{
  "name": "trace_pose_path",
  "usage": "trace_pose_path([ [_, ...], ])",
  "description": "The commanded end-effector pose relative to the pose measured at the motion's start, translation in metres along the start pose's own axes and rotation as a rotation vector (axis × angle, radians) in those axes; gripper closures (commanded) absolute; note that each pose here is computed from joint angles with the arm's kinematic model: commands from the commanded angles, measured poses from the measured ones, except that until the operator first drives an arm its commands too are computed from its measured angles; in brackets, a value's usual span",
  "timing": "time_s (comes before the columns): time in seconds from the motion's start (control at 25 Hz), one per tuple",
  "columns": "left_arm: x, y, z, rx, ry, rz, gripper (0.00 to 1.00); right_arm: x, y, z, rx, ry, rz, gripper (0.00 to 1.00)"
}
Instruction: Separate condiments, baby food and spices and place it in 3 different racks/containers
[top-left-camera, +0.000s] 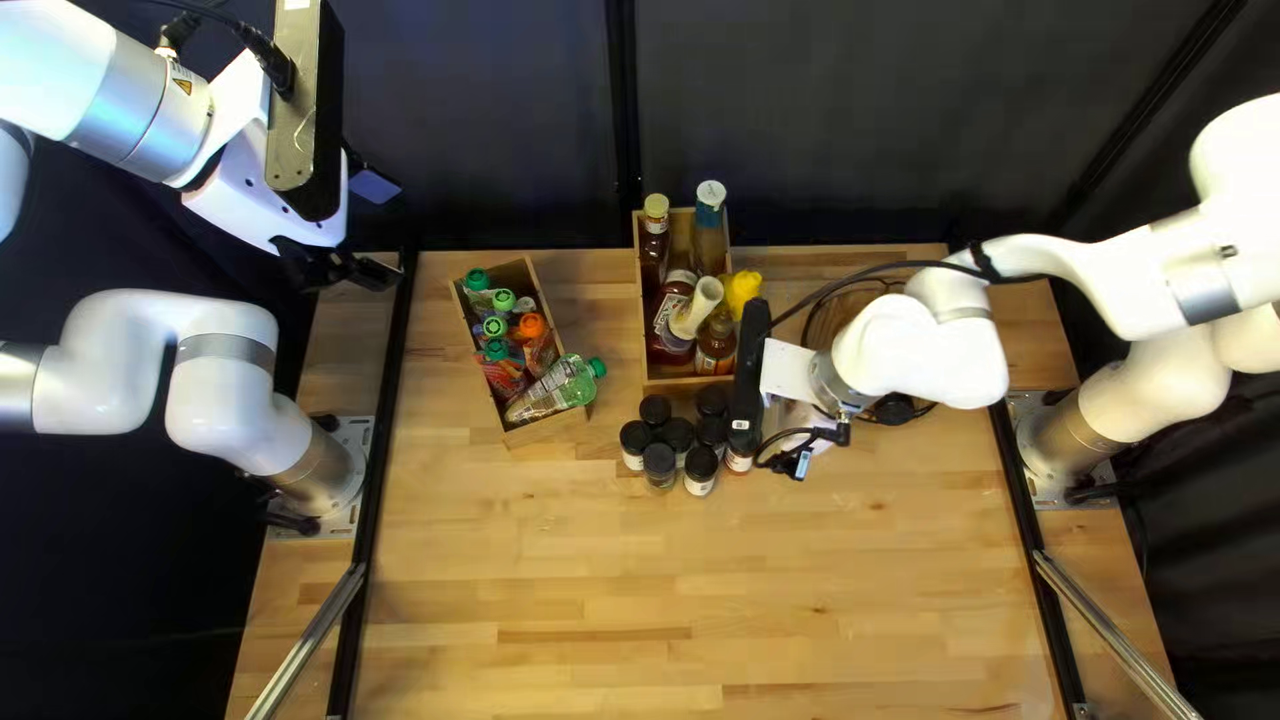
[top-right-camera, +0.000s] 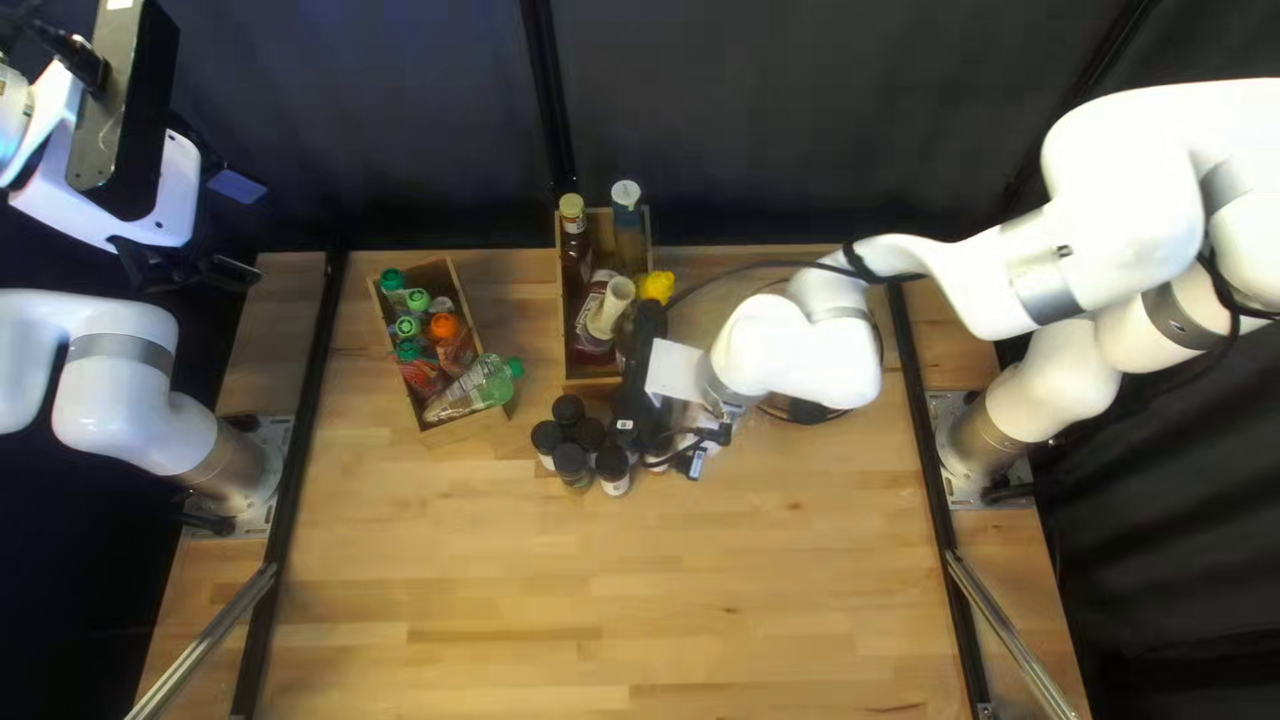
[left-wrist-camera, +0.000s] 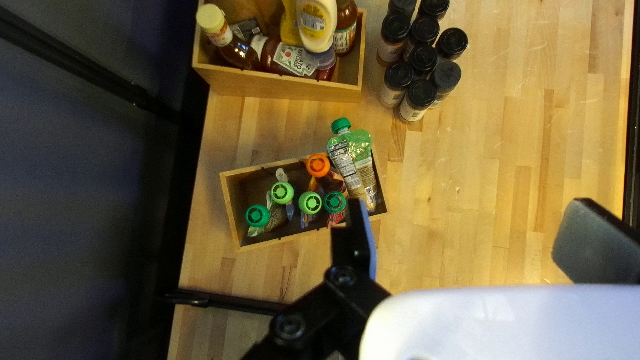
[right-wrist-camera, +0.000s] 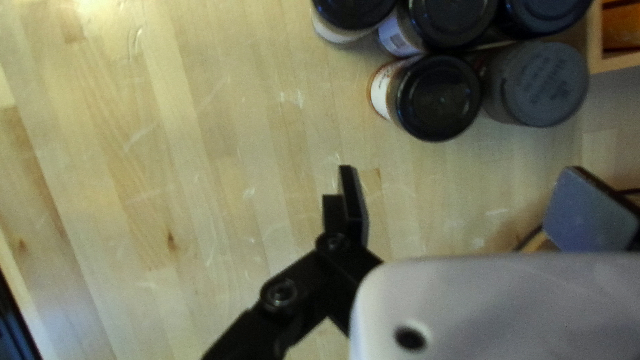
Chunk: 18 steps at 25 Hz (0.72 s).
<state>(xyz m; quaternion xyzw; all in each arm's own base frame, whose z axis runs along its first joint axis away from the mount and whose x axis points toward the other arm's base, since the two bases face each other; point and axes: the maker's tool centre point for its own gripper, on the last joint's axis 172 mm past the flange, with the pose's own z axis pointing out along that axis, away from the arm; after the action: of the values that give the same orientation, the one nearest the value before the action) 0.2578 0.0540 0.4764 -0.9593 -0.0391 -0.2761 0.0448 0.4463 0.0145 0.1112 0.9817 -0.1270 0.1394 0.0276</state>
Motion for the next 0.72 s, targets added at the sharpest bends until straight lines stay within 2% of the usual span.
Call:
trace_pose_path([
  [0.04, 0.000, 0.000, 0.000, 0.000, 0.000, 0.000, 0.00, 0.000, -0.006, 0.010, -0.024, 0.010, 0.042, 0.00],
  [0.36, 0.000, 0.000, 0.000, 0.000, 0.000, 0.000, 0.00, 0.011, -0.007, 0.032, -0.051, -0.005, 0.097, 0.00],
  [0.72, 0.000, 0.000, 0.000, 0.000, 0.000, 0.000, 0.00, 0.030, -0.008, 0.036, -0.070, -0.004, 0.093, 0.03],
])
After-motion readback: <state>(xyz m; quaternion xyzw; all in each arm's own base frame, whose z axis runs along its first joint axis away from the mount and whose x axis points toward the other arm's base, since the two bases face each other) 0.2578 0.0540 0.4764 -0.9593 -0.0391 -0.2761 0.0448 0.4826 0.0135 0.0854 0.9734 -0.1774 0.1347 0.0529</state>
